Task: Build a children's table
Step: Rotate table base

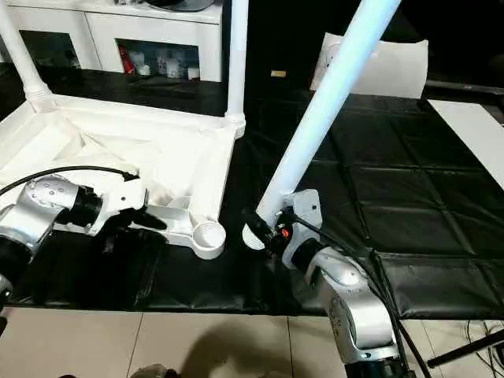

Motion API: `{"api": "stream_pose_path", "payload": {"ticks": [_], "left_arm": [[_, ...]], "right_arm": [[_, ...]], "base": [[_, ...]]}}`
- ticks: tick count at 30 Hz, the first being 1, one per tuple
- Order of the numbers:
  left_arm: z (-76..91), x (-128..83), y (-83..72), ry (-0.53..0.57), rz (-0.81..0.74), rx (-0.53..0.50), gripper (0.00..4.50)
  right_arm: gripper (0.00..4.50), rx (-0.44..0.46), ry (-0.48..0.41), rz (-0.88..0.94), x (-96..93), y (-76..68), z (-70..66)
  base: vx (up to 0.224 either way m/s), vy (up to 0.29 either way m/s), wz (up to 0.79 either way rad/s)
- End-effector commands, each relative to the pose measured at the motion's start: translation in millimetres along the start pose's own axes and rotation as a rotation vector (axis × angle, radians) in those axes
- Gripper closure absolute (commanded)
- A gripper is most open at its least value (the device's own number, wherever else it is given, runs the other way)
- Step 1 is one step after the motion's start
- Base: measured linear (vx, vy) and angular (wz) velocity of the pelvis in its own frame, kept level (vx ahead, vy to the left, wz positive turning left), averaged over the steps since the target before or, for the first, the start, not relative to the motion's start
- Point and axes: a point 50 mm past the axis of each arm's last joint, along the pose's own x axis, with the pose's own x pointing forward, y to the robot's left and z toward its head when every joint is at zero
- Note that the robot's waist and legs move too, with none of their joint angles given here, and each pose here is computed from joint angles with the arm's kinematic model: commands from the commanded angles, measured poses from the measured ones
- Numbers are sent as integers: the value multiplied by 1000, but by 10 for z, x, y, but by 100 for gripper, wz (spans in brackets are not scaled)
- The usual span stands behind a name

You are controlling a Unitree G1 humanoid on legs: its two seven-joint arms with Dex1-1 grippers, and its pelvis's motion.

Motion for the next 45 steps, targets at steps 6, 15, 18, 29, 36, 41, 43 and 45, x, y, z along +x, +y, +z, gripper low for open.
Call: {"api": "stream_pose_path", "payload": {"ticks": [6, 15, 18, 29, 36, 41, 43, 45], "left_arm": [[130, 51, 55, -75, 11, -51, 424], [239, 422, 76, -163, 140, -206, 450], [274, 480, 24, -181, 115, -205, 450], [317, 509, -112, -168, 64, -110, 450], [288, 469, -175, -140, 73, -61, 370], [257, 456, -203, -141, 73, -71, 383], [238, 449, -212, -142, 86, -73, 392], [228, 447, -214, -150, 96, -75, 405]], "right_arm": [[257, -10, -18, 49, 9, 36, 96], [257, -1, -46, 46, 59, 9, 202], [257, -3, -44, 50, 68, 14, 213], [257, -17, -36, 76, 92, 4, 252], [257, -39, -38, 83, 127, -34, 310], [257, -52, -39, 84, 157, -34, 338], [257, -74, -37, 82, 185, -23, 359], [257, -90, -35, 91, 209, -6, 371]], "base": [[0, 0, 0], [0, 0, 0], [0, 0, 0], [0, 0, 0], [0, 0, 0], [0, 0, 0], [0, 0, 0], [0, 0, 0]]}}
